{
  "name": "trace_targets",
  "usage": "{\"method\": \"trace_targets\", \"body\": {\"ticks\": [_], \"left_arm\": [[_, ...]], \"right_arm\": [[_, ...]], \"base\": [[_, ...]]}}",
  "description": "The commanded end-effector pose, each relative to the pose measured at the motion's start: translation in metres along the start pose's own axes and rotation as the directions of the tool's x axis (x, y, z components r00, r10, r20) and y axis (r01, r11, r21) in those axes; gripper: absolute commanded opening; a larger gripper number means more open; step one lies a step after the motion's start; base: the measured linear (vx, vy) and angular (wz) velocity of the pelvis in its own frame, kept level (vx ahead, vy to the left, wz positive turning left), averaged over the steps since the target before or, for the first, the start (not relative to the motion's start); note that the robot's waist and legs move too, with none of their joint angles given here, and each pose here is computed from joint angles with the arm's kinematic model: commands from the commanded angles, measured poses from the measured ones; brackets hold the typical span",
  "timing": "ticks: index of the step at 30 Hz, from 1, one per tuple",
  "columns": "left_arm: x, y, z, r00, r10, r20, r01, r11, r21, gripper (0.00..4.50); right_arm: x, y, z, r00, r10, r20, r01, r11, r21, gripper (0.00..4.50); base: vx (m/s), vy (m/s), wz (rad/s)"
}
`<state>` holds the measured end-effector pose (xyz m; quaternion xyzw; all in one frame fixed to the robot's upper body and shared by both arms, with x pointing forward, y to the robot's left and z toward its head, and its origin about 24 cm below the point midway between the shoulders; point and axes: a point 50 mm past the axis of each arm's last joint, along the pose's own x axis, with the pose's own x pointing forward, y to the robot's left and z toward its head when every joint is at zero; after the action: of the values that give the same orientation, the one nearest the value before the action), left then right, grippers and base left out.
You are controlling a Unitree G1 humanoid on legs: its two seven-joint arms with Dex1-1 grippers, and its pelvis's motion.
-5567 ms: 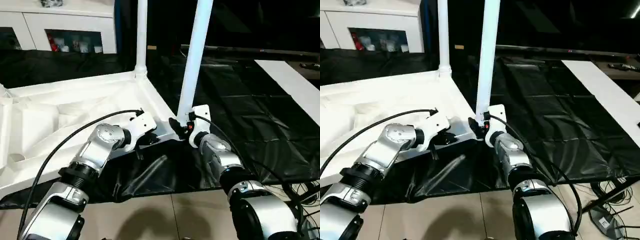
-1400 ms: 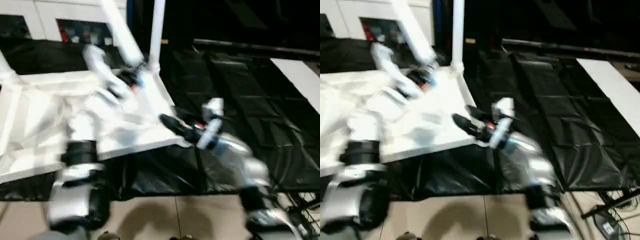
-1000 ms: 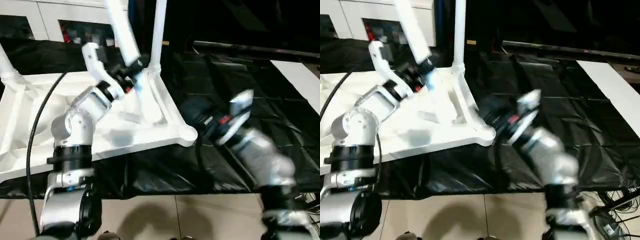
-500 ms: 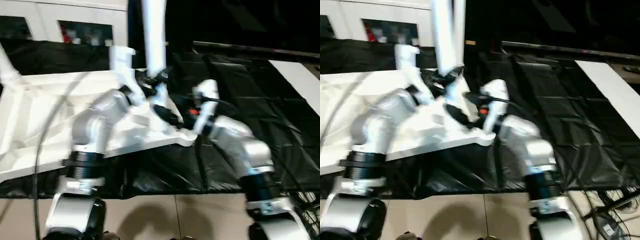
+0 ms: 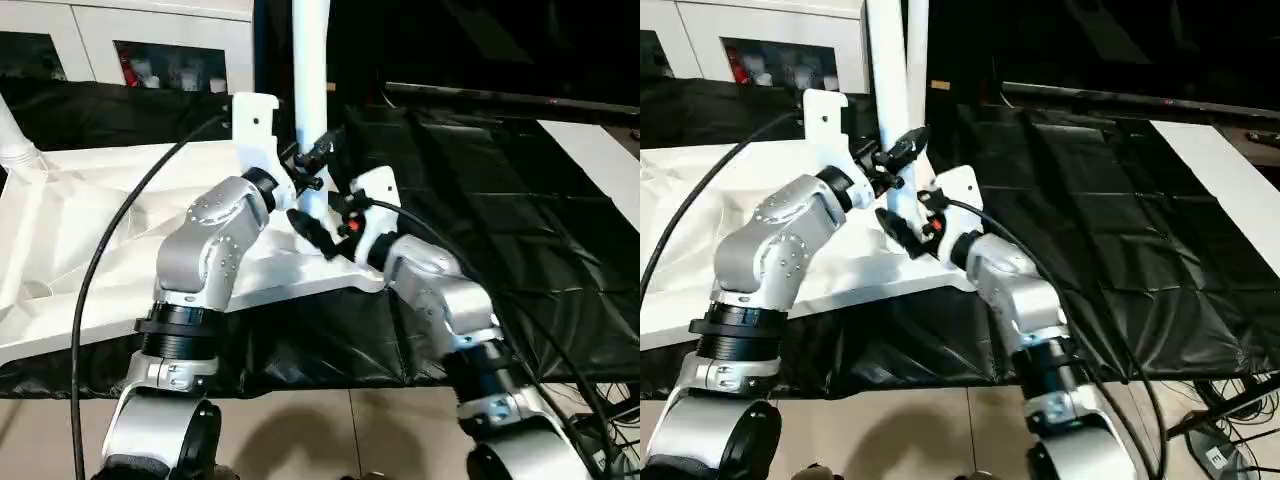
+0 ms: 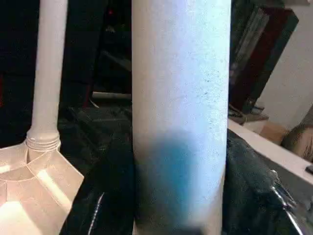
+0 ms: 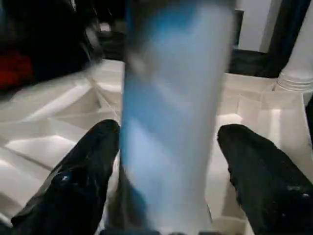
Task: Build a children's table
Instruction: Insert table leg to table base
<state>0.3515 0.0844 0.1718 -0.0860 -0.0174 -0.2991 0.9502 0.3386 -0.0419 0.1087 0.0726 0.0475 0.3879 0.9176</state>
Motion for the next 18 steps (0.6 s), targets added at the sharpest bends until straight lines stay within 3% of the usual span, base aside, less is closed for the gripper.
{"method": "trace_targets", "body": {"ticks": [1,13,18], "left_arm": [[0.0012,-0.0093,0.0039,0.999,-0.031,0.024,0.03,0.999,0.037,1.91],[0.0002,-0.0074,0.0037,0.999,0.003,0.039,-0.005,0.999,0.05,1.91],[0.0,-0.0072,0.0038,0.999,0.004,0.039,-0.006,0.999,0.053,1.91]], "right_arm": [[0.0001,-0.0049,0.0034,0.999,-0.024,0.026,0.024,1.0,0.002,3.25],[0.0008,-0.005,0.0004,1.0,-0.01,0.026,0.009,1.0,0.025,2.08],[0.0011,-0.005,0.0002,1.0,0.002,0.031,-0.003,1.0,0.029,1.94]], "base": [[0.0,0.0,0.0],[0.0,0.0,0.0],[0.0,0.0,0.0]]}}
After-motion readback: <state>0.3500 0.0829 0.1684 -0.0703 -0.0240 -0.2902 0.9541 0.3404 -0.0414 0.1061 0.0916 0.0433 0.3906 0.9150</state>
